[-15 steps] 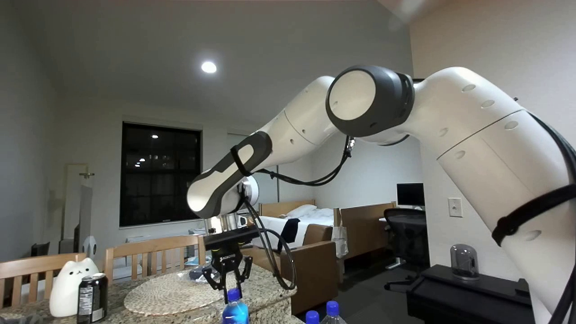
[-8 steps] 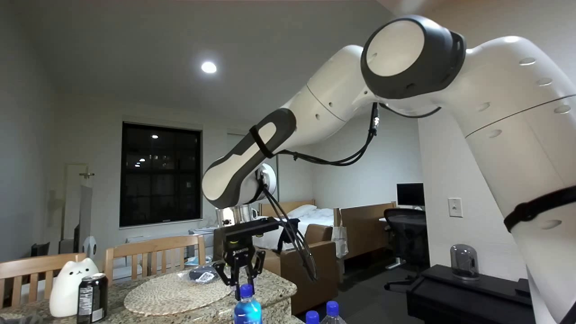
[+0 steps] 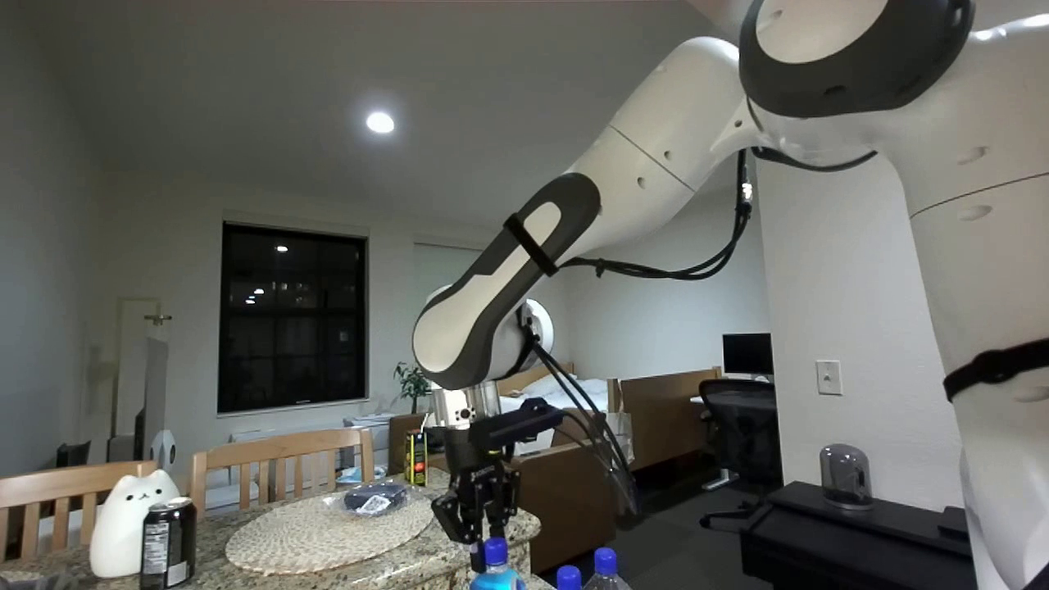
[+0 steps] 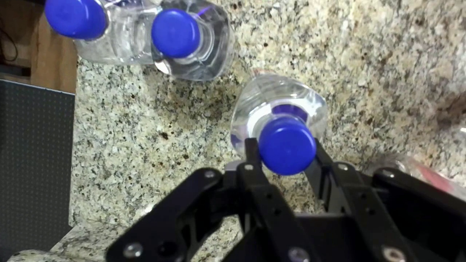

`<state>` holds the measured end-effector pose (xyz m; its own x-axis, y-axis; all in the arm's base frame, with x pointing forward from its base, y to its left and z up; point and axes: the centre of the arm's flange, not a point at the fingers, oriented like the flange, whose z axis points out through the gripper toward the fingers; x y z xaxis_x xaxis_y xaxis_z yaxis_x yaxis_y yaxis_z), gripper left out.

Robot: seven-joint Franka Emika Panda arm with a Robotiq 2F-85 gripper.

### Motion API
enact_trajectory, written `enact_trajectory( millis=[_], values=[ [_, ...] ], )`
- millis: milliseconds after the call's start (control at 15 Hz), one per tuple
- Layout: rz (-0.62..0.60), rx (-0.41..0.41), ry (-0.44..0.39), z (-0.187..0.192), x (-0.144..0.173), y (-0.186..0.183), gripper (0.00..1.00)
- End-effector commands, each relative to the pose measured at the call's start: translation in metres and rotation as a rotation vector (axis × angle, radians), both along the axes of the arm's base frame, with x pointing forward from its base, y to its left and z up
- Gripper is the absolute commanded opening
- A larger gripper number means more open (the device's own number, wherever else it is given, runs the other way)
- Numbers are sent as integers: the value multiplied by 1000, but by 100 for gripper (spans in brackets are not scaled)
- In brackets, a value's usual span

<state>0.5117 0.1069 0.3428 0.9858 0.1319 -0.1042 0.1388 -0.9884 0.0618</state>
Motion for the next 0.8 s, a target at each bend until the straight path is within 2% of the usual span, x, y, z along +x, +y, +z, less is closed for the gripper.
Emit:
enact_trajectory(
  millis=[0, 400, 733],
  values=[
    [129, 38, -10, 13, -47, -14, 15],
    [227, 34, 9, -1, -79, -12, 15],
    [238, 36, -4, -13, -79, -6, 15]
  ],
)
